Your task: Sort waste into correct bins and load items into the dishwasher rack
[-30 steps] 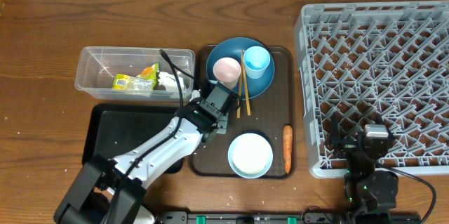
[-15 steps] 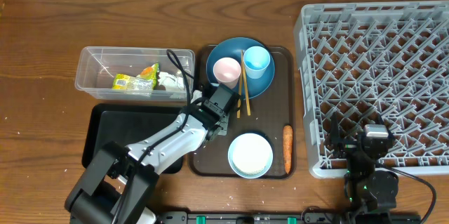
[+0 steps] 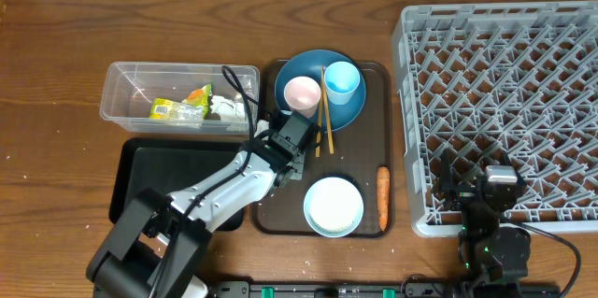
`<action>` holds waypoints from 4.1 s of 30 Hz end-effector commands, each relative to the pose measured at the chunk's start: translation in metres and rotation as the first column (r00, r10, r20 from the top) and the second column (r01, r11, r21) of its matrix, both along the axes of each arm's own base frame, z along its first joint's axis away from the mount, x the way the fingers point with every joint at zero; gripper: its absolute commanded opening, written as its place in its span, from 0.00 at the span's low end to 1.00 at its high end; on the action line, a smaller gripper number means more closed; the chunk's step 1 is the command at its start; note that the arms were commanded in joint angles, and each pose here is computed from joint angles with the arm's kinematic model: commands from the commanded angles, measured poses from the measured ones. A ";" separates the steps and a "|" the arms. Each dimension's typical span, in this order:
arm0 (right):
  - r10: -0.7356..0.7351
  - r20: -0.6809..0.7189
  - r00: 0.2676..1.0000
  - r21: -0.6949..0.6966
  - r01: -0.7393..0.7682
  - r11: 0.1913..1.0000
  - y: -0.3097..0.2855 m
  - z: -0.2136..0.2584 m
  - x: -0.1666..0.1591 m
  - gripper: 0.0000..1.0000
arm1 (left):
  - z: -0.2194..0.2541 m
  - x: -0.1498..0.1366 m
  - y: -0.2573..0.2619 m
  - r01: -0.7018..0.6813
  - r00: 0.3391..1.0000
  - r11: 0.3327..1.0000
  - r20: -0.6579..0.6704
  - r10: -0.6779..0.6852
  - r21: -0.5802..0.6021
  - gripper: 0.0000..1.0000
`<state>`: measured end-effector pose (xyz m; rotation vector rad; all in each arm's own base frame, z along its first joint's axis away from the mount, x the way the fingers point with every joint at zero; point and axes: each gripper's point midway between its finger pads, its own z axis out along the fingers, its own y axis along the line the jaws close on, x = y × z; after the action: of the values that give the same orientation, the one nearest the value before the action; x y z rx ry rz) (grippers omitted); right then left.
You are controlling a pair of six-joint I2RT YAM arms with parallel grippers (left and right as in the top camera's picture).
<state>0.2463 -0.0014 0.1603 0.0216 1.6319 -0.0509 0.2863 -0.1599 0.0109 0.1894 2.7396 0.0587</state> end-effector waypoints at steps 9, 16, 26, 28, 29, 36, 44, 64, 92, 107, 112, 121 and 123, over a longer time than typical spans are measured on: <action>-0.011 -0.004 1.000 -0.005 0.011 1.000 -0.002 -0.001 0.000 0.99 | -0.005 -0.006 0.006 -0.002 1.000 1.000 -0.027 0.002 0.027 0.10; -0.011 -0.004 1.000 -0.005 0.011 1.000 -0.002 -0.001 0.000 0.99 | -0.004 -0.005 0.006 -0.001 1.000 1.000 -0.025 0.002 0.025 0.06; -0.011 -0.004 1.000 -0.005 0.011 1.000 -0.002 -0.001 0.000 0.99 | 0.063 0.011 -0.005 0.004 0.991 0.996 0.134 0.008 -0.091 0.06; -0.011 -0.004 1.000 -0.005 0.011 1.000 -0.002 -0.001 0.000 0.99 | 0.091 0.014 -0.008 0.013 0.978 0.989 0.208 0.017 -0.145 0.06; -0.011 -0.004 1.000 -0.005 0.011 1.000 -0.002 -0.001 0.000 0.99 | 0.103 0.015 -0.009 0.026 0.970 0.986 0.243 0.015 -0.164 0.06; -0.011 -0.004 1.000 -0.005 0.011 1.000 -0.002 -0.001 0.000 0.99 | 0.189 0.034 0.034 -0.097 0.822 0.986 0.548 0.155 -0.134 0.06; -0.011 -0.004 1.000 -0.005 0.011 1.000 -0.002 -0.001 0.000 0.99 | 0.191 0.053 0.084 -0.307 0.740 0.951 0.617 0.268 -0.044 0.06; -0.011 -0.004 1.000 -0.005 0.011 1.000 -0.002 -0.001 0.000 0.99 | 0.120 0.092 0.153 -0.476 0.767 0.879 0.473 0.434 -0.036 0.23; -0.011 -0.004 1.000 -0.005 0.011 1.000 -0.002 -0.001 0.000 0.99 | 0.205 -0.065 -0.033 0.289 0.953 0.738 0.254 -0.163 -0.609 0.86; -0.011 -0.004 1.000 -0.005 0.011 1.000 -0.002 -0.001 0.000 0.99 | 0.138 -0.129 -0.102 0.261 0.941 0.785 -0.033 -0.336 -0.562 0.65; -0.011 -0.004 1.000 -0.005 0.011 1.000 -0.002 -0.001 0.000 0.99 | 0.114 -0.143 -0.136 0.323 0.905 0.768 -0.058 -0.422 -0.552 0.50; -0.011 -0.004 1.000 -0.005 0.011 1.000 -0.002 -0.001 0.000 0.99 | 0.062 -0.150 -0.138 0.331 0.901 0.853 -0.135 -0.413 -0.403 0.49; -0.011 -0.004 1.000 -0.005 0.011 1.000 -0.002 -0.001 0.000 0.99 | 0.053 -0.140 -0.118 0.312 0.925 0.903 -0.123 -0.360 -0.296 0.49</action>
<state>0.2463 -0.0014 0.1602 0.0216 1.6323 -0.0509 0.1245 -0.2919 0.0656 0.6859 2.8511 -0.6305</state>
